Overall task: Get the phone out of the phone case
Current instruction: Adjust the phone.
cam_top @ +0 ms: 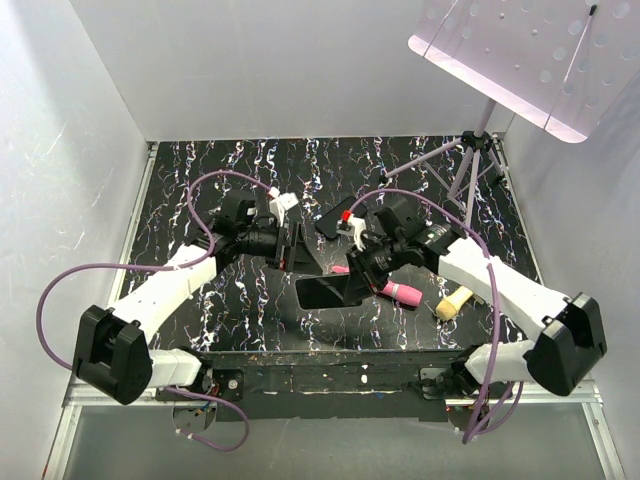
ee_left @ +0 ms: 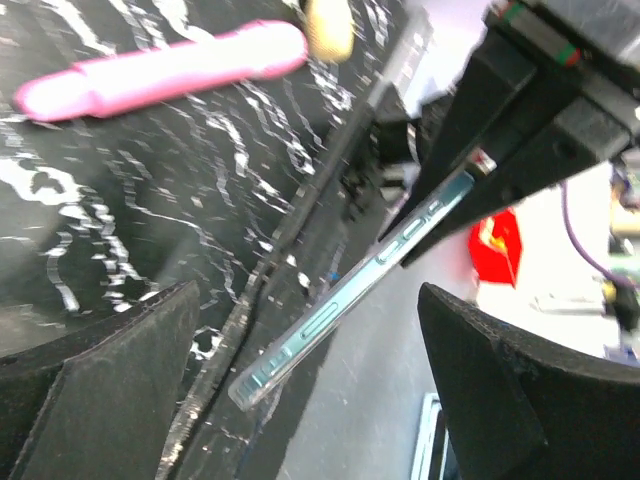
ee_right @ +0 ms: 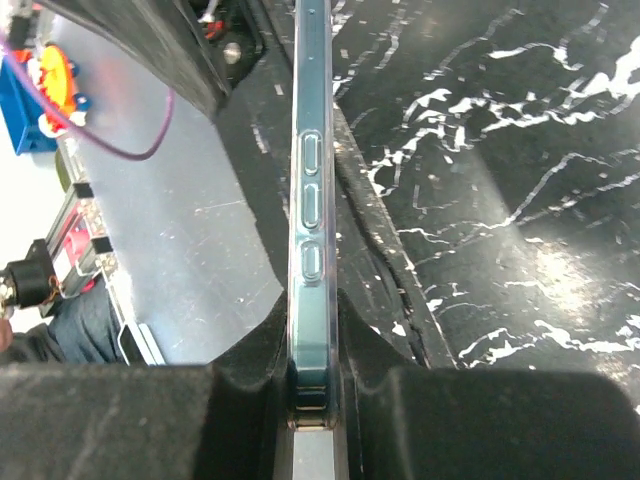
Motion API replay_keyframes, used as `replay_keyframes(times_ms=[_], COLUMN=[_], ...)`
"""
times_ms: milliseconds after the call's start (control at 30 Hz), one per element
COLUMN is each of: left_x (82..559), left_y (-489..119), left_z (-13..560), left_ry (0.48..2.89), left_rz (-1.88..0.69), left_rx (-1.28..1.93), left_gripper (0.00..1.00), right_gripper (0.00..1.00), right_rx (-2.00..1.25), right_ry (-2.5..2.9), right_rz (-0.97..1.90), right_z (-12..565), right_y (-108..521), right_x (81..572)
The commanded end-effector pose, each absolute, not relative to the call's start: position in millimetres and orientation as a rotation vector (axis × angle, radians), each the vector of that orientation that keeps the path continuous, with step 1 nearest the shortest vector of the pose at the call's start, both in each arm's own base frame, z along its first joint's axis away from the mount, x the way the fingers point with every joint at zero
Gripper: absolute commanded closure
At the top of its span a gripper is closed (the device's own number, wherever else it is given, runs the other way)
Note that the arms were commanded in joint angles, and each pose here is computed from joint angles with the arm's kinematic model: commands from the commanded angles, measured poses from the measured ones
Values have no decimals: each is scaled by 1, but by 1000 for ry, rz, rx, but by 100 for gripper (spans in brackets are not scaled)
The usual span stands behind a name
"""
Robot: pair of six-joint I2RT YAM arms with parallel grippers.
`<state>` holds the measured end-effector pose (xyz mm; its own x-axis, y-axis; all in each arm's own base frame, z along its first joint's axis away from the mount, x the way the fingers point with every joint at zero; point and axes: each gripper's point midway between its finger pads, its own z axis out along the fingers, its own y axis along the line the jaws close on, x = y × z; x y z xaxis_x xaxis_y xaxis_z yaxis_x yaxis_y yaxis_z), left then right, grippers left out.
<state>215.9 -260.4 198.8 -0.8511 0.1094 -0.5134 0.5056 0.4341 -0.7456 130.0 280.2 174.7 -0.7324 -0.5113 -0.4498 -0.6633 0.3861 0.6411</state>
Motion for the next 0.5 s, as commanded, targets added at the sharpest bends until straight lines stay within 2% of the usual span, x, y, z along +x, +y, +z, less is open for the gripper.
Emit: replay_keyframes(times_ms=[0, 133, 267, 367, 433, 467], left_x=[173, 147, 123, 120, 121, 122], left_y=[-273, -283, -294, -296, -297, -298], left_z=[227, 227, 220, 224, 229, 231], left_ry=[2079, 2050, 2063, 2058, 2038, 2032], left_rz=[-1657, -1776, -1861, -1918, -1933, -1937], left_rx=[836, 936, 1028, 1040, 1057, 1061], left_gripper=[12, 13, 20, 32, 49, 52], right_gripper=[99, 99, 99, 99, 99, 99], right_rx=[-1204, -1243, -1240, -1236, -1242, -1248], right_ry=[2244, 2182, 2074, 2005, 2002, 1997], right_rz=[1486, 1551, 1661, 1738, 1753, 1764], right_z=[205, 212, 236, 253, 254, 254], right_y=[279, 278, 276, 274, 274, 274], right_x=[103, 95, 94, 96, 95, 94])
